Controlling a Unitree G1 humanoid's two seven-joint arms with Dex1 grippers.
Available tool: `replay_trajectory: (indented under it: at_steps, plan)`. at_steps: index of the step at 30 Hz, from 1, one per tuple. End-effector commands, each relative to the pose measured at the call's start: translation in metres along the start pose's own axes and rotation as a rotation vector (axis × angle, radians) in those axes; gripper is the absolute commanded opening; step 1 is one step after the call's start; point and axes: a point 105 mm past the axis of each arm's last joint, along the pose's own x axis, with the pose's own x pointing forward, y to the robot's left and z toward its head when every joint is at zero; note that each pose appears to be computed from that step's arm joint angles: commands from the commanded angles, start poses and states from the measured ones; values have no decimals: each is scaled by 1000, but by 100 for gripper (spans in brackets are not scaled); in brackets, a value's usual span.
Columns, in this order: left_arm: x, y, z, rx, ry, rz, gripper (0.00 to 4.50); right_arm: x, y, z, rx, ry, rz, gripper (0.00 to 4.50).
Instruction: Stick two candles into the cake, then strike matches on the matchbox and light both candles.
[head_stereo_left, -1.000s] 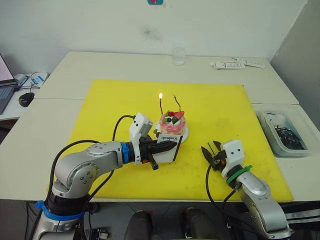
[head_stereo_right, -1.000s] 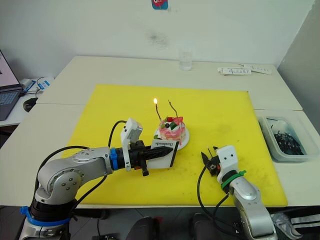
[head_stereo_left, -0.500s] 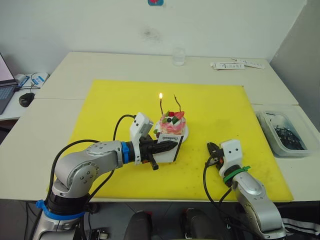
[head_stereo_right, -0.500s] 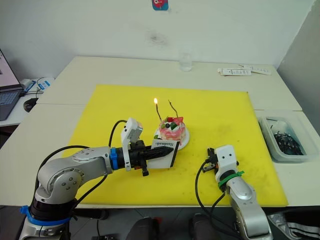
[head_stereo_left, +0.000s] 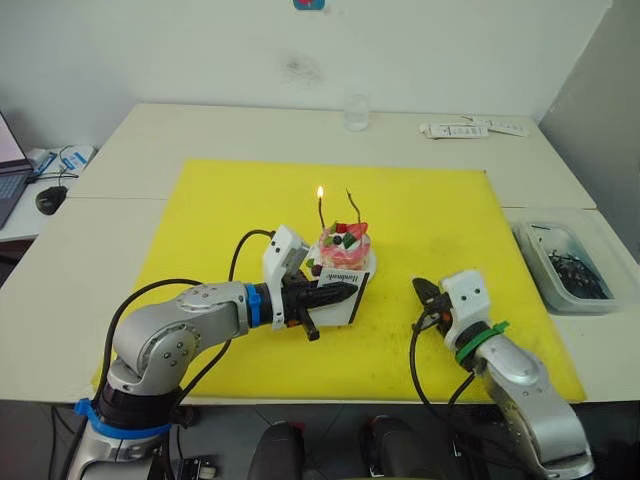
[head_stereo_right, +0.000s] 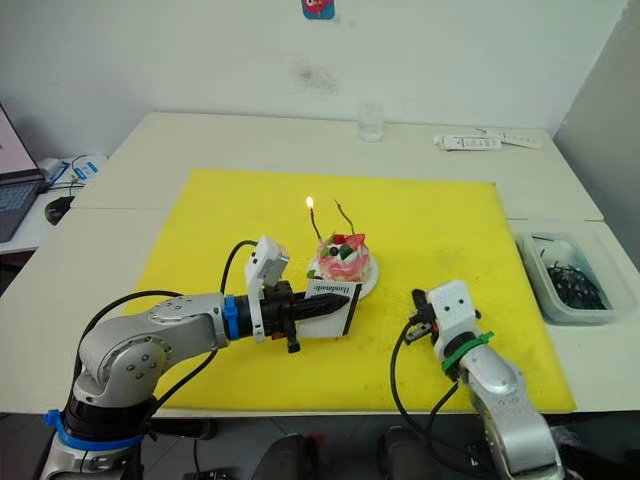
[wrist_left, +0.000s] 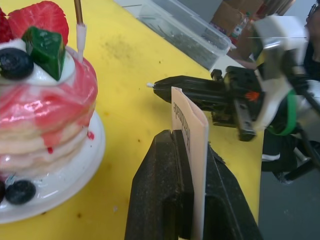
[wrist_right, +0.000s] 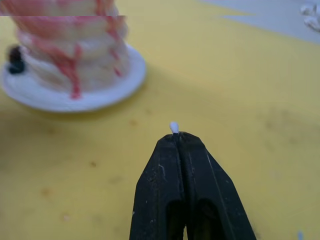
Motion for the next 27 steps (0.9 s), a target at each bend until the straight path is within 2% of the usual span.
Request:
replay_trajectory:
  at_steps: [1,5,11,27]
  plan:
    - [2,-2,11,8,-36,-11,0,-12,12,40,-113,-74,129,2]
    - [6,-1,14,-8,-47,-14,0,-18,17,61,-283,-71,221,2]
    - [10,-1,15,-11,-51,-19,0,-18,22,71,-417,-58,295,2]
    - [10,-5,17,-7,-52,-34,0,-14,35,71,-493,-57,360,2]
